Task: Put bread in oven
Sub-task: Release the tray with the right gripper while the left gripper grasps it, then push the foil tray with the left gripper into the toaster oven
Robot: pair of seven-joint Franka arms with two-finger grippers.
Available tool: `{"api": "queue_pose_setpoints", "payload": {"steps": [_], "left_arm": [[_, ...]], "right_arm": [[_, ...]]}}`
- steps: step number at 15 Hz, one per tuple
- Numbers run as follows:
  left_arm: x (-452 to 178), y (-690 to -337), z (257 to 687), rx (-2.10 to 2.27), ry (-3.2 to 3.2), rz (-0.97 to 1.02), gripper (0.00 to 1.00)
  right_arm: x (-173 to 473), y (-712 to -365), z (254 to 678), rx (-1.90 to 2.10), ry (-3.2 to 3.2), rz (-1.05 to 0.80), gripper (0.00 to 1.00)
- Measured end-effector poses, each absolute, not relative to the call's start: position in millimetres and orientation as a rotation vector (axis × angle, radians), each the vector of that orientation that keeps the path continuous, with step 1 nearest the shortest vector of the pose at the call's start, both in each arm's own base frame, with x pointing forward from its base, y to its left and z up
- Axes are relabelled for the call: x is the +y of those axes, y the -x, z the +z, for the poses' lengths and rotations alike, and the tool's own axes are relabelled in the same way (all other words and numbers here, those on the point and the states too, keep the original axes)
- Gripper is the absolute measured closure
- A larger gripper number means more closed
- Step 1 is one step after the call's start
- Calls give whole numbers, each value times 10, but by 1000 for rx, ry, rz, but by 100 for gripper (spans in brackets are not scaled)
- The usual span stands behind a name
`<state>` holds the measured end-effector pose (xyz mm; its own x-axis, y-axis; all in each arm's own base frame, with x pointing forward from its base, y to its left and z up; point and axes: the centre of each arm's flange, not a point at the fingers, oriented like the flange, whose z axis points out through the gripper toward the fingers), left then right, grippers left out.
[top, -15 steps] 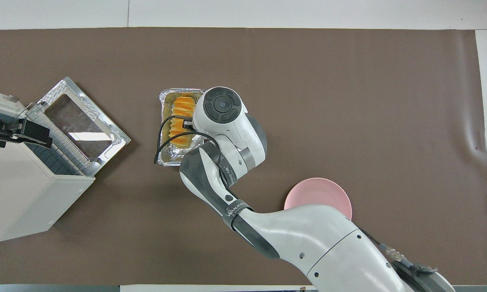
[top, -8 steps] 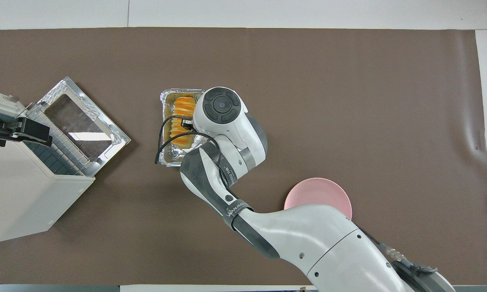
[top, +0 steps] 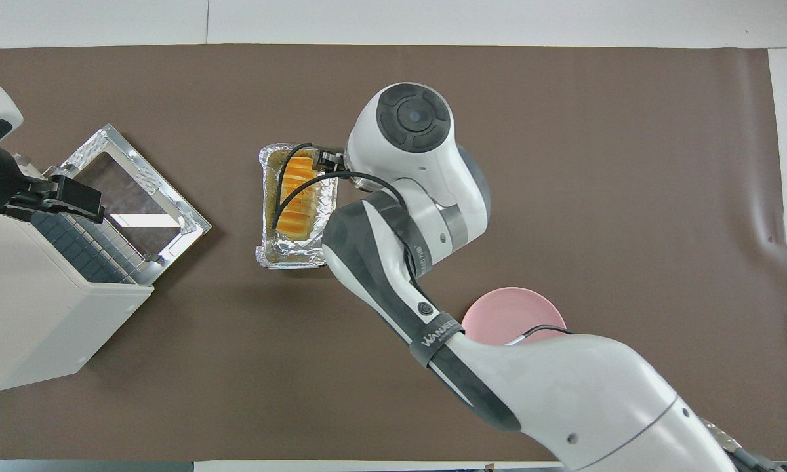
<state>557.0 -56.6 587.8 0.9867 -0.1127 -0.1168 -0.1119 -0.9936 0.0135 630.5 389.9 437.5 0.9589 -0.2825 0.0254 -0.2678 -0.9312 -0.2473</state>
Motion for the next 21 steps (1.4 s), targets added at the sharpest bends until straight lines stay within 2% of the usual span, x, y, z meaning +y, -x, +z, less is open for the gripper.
{"api": "queue_pose_setpoints", "payload": {"steps": [4,7,9,15,18,21], "left_arm": [[-1343,-5854,5588,-126,-3134,-220,0],[-2310,-6024,5073,-65,-3154,-182,0],[-2778,-6021,4760,-52,-3161,-156,0],[-3496,-5808,3860,-153,-3206,-169,0],[-3678,-5778,3427,-158,-3217,-174,0],[-3665,-5812,3253,-113,-3220,-169,0]], "right_arm": [[2485,-6571,5289,323,2891,-160,0],[1257,-6593,5584,133,2959,-147,0],[686,-6524,5689,25,3047,-126,0],[-179,-6118,6078,-92,3125,11,0],[-266,-5837,6254,-92,3120,119,0],[-329,-5600,6253,-75,3127,176,0]]}}
